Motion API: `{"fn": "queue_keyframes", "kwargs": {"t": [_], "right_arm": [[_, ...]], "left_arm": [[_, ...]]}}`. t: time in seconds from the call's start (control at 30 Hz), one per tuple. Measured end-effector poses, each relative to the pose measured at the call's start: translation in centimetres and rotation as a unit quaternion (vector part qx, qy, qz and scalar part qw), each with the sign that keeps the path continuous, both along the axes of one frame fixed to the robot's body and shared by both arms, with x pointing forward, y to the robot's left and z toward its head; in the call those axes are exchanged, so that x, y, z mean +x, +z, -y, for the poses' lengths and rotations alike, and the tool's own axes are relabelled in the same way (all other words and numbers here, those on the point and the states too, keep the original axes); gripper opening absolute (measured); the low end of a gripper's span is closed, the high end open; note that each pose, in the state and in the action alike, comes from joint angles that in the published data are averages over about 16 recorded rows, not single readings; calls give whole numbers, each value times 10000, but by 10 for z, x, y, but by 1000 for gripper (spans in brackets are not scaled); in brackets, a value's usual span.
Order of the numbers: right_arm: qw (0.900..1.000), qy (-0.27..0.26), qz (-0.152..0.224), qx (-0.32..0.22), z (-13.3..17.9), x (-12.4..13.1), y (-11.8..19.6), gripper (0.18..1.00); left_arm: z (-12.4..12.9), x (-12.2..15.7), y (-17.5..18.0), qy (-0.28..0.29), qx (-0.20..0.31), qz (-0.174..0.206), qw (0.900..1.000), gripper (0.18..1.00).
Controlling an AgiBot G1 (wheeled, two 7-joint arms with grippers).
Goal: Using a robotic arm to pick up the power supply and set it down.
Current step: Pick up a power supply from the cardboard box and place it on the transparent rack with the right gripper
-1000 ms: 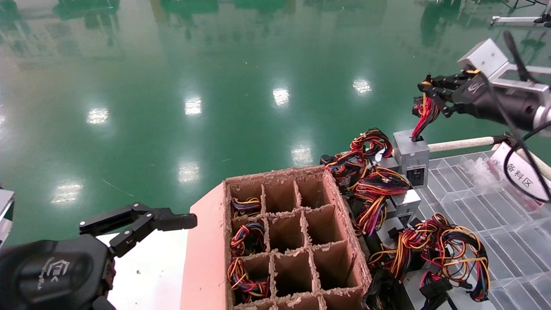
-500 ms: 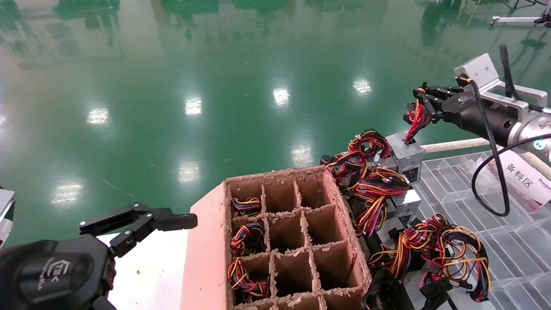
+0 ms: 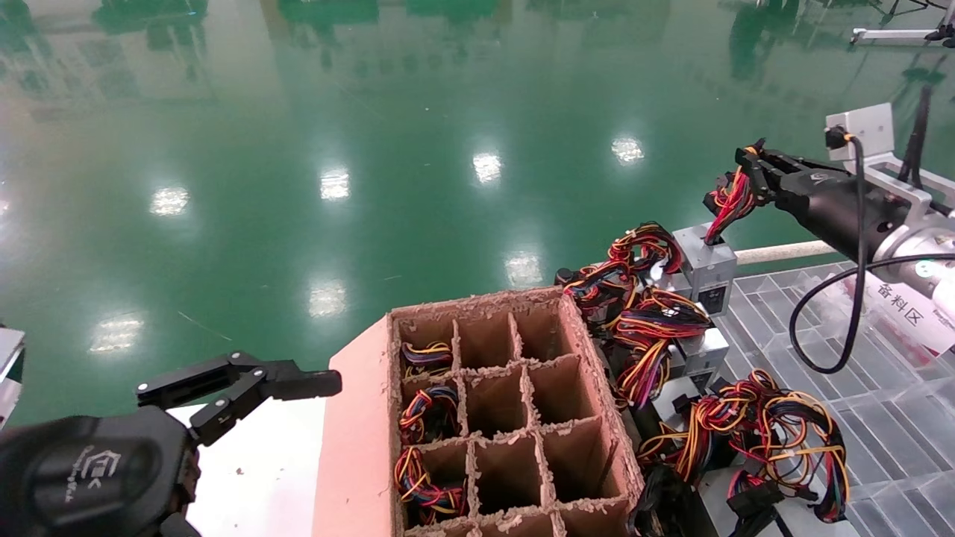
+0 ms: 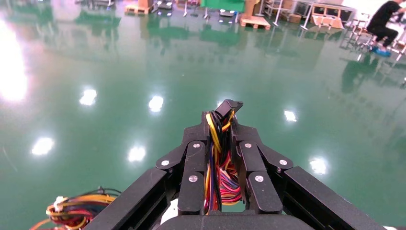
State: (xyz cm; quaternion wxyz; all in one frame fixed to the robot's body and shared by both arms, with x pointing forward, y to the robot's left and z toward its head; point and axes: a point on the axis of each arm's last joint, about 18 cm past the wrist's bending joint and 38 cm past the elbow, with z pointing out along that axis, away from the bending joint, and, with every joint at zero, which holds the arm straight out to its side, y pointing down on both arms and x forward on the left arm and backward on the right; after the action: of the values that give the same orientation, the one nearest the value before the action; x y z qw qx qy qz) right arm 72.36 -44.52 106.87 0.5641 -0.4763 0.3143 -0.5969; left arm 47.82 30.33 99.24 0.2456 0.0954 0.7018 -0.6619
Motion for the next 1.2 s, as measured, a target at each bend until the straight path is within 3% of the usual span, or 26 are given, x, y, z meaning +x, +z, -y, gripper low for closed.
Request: {"fn": "queue_keyframes", "kwargs": {"t": [0.73, 1.2], "right_arm": [[9906, -135, 193, 1347, 19, 3, -44, 248], [9792, -38, 535, 1956, 12, 6, -35, 247]], "left_arm": [[0, 0, 0, 0, 0, 0, 10000, 1001], [0, 0, 0, 0, 0, 0, 10000, 1001]]}}
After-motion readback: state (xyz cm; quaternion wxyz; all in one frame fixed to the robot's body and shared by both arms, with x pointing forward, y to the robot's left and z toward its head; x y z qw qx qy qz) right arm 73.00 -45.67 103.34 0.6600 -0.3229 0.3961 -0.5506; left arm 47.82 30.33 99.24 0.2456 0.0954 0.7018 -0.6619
